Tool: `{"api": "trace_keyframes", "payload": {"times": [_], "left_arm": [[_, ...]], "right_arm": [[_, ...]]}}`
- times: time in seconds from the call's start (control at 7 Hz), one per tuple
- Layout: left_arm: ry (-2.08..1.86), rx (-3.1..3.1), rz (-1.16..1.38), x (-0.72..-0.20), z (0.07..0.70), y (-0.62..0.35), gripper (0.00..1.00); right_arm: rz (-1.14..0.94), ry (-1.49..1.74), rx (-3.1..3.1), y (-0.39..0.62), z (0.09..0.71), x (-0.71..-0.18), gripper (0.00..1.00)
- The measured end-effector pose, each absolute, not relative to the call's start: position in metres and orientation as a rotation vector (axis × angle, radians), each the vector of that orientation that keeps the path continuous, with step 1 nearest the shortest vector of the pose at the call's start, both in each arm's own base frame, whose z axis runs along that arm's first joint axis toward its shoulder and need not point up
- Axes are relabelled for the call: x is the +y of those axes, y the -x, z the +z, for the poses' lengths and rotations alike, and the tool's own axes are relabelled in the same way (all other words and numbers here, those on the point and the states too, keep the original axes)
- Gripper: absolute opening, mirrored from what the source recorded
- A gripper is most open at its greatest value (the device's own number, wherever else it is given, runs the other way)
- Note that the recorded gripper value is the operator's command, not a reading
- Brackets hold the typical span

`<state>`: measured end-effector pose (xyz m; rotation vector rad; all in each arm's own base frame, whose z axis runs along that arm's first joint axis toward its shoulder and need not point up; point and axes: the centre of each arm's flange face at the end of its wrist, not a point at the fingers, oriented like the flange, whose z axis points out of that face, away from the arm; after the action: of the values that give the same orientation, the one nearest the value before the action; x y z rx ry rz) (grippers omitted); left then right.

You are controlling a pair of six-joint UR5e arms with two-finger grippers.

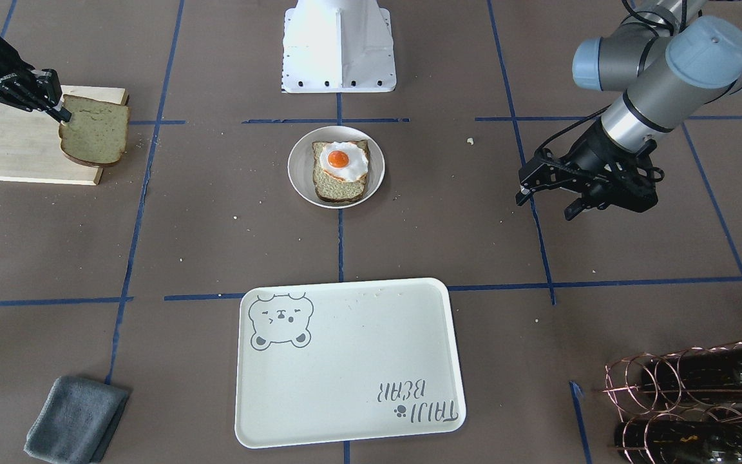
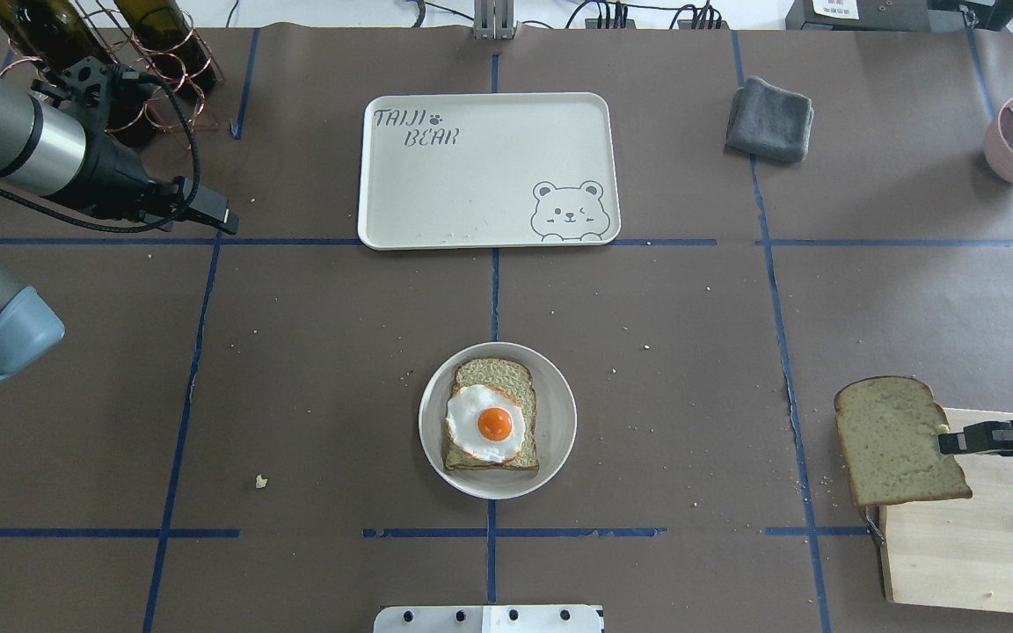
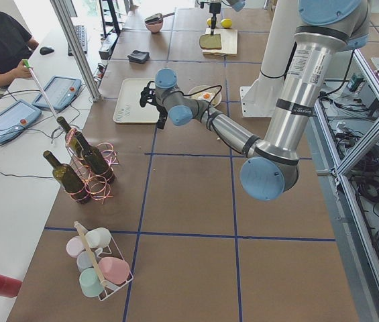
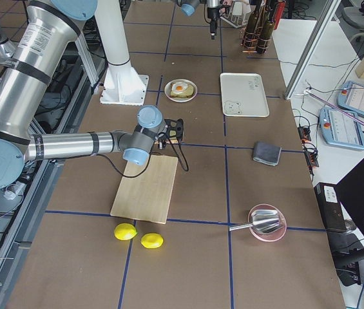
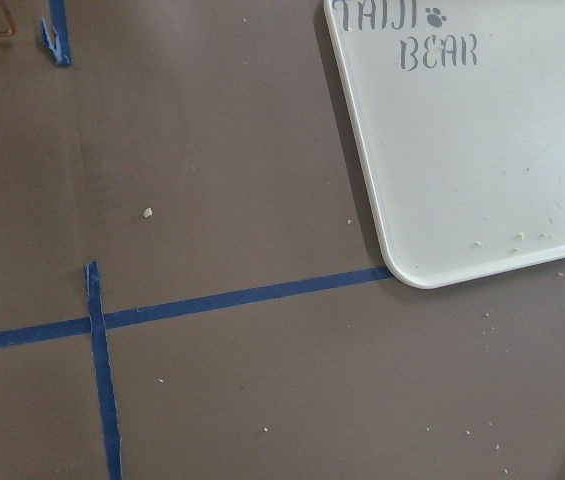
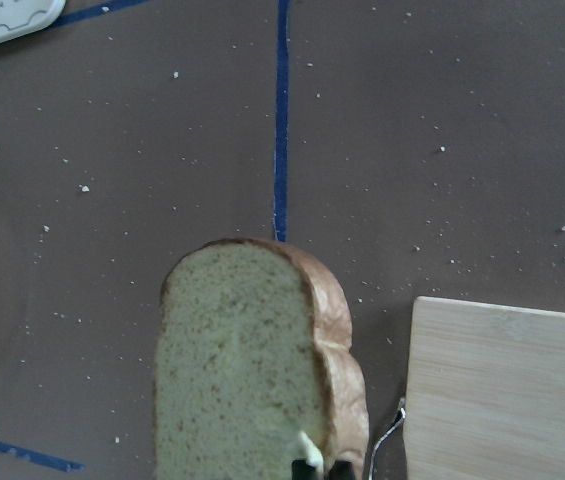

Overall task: Make sandwich and place on tray
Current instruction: 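Carry the bread with the right gripper and lay it on the egg toast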

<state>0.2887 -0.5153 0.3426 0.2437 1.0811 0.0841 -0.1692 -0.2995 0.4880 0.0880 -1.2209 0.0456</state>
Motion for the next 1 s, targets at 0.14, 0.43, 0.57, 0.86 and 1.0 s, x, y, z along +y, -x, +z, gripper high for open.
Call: {"api": "trace_keyframes", "payload": {"times": [0.14,0.43,0.57,0.86,1.0], "left_arm": [[-0.243,1.081,0.084,-0.515,0.343,-0.289,1.0],[-0.24,1.081,0.082,-0.516,0.343,-0.289,1.0],[-0.238,1.079,0.081,-0.517,0.345,-0.29,1.0],[-0.235,1.077,0.079,-0.517,0.347,-0.29,1.0],[-0.232,1.075,0.078,-0.517,0.348,-0.29,1.0]], "right_arm": [[0.055,-0.085,-1.268,0.179,0.464,-0.32,0.0],[0.093,-0.049,-1.307,0.237,0.38,-0.386,0.0],[0.093,-0.028,-1.3,0.275,0.333,-0.413,0.0],[0.088,-0.022,-1.285,0.372,0.265,-0.42,0.0],[0.083,-0.03,-1.281,0.417,0.247,-0.403,0.0]]}}
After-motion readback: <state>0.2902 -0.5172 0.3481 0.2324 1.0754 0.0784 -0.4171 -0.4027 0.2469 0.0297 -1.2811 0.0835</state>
